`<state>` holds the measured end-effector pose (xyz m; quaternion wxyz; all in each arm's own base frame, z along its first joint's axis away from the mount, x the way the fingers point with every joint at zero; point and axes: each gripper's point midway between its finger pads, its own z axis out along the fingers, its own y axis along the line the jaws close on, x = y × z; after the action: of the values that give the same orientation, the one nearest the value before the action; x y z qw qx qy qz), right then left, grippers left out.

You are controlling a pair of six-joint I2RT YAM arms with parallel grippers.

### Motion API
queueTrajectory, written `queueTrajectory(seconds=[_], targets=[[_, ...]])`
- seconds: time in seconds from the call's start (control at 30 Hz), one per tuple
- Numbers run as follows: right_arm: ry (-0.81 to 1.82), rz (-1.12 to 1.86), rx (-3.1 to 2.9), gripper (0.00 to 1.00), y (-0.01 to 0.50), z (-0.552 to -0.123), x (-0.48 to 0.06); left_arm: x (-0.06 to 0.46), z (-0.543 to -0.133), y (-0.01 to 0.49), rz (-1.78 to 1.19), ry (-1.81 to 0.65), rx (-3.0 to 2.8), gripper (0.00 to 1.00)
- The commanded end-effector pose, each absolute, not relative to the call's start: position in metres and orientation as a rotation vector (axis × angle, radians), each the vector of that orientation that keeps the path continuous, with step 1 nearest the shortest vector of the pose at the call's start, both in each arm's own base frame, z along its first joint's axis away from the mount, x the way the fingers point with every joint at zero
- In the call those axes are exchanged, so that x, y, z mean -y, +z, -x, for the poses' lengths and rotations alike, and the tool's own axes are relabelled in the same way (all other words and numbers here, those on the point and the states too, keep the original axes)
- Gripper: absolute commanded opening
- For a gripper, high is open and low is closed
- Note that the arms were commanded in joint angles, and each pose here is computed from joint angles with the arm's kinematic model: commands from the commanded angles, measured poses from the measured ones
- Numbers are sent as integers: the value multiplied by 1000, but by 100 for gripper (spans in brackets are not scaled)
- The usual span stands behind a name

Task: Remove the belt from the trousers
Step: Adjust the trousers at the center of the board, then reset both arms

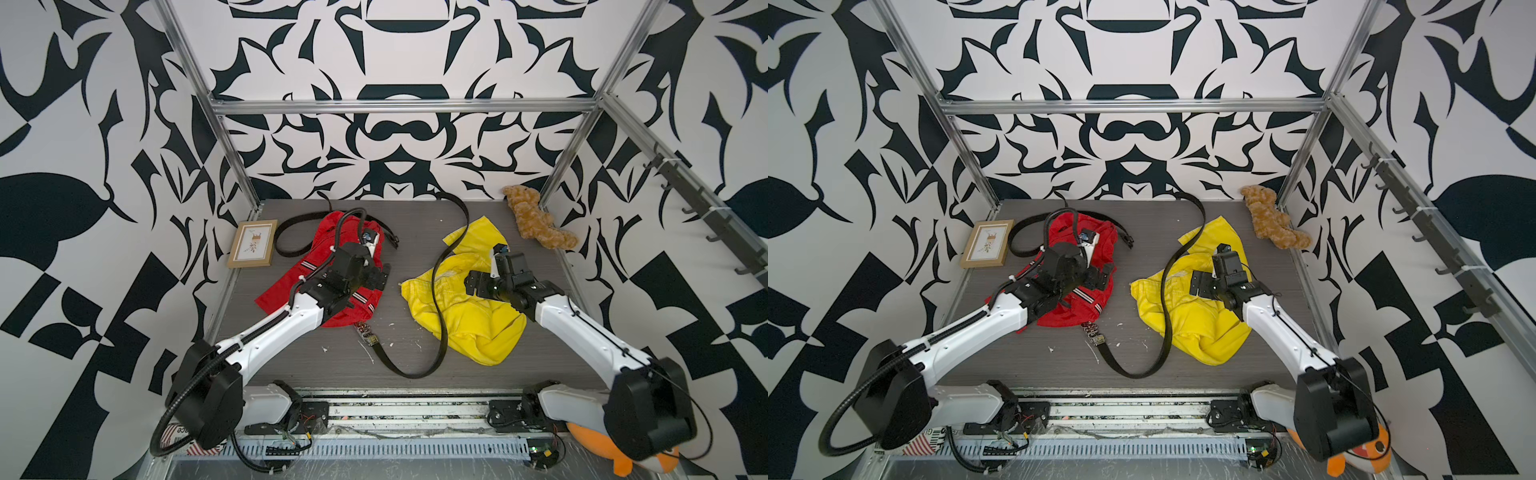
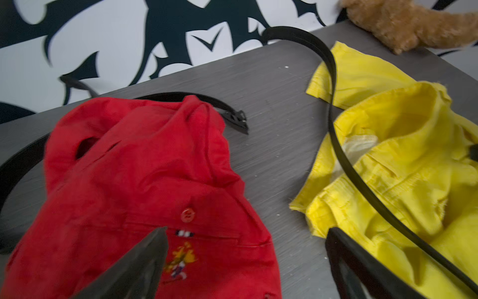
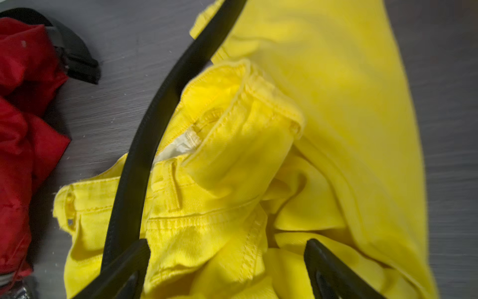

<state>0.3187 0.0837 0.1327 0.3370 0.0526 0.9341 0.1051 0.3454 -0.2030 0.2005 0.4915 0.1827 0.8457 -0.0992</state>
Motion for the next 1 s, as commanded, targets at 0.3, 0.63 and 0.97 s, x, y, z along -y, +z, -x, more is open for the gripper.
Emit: queueTrajectory(seconds=[0.3,0.63,0.97], targets=[[-75,132,-2122,99,150,-369,-32,76,-372,169,-168,-17,-1893,99],[-54,157,-1998,99,103,-383,-32,48,-379,159,-153,59,-1770,99],[-16,140,-1928,99,82,-384,-32,49,-384,155,-201,57,-1772,99]])
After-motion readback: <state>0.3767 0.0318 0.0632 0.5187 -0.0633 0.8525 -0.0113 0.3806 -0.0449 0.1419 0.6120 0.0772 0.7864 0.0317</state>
